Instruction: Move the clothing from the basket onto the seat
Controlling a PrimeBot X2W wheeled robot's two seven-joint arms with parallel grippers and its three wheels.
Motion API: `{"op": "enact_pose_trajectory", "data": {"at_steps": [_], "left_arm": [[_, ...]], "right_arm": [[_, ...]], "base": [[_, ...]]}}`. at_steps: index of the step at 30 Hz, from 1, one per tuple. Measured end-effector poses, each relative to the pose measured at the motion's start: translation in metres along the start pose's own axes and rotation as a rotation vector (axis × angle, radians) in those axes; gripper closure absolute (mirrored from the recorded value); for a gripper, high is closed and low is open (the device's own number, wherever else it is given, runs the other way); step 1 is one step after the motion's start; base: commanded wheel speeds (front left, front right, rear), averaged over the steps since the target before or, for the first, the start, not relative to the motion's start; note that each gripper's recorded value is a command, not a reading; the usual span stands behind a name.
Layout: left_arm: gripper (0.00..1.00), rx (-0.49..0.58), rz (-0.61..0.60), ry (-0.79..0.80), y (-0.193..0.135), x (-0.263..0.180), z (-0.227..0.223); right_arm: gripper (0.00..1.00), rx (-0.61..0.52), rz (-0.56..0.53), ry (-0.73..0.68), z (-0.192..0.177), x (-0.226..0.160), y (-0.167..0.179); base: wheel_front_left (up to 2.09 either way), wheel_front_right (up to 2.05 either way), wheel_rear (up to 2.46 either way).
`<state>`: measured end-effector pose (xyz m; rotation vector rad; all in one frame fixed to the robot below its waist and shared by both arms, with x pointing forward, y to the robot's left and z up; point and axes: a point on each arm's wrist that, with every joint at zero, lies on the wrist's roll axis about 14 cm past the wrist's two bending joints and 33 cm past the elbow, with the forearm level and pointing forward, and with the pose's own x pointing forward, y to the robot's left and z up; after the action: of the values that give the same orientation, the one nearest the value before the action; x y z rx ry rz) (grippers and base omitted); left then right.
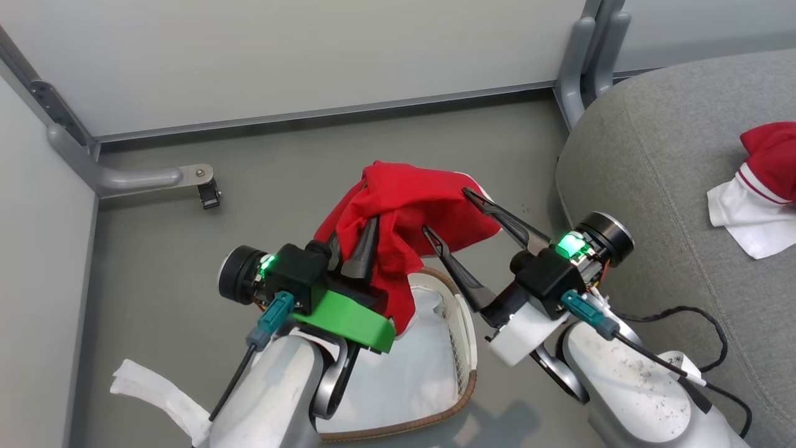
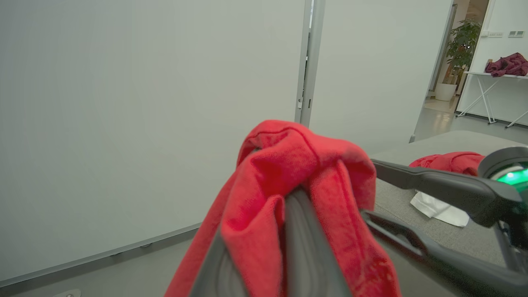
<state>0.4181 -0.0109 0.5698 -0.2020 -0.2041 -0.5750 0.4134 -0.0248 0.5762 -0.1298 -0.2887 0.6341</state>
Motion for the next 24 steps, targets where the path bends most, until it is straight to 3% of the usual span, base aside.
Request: {"op": "enact_pose_trajectory", "data": {"at_steps": [16,24], "left_arm": [[1.00,-0.010,-0.065,0.028,-0.016,-0.002,-0.009],[1.00,-0.032,-0.089,0.035,-0.023,-0.005,-0.010]], "right_arm": [[0.00,-0.142,0.188,0.135,-0.041,0.020,0.019],[0.03,-0.087,0.249,0.185,-0.059,0.025,0.041]], "base": [[0.00,0.00,0.00],[0.00,0.00,0.00]]}}
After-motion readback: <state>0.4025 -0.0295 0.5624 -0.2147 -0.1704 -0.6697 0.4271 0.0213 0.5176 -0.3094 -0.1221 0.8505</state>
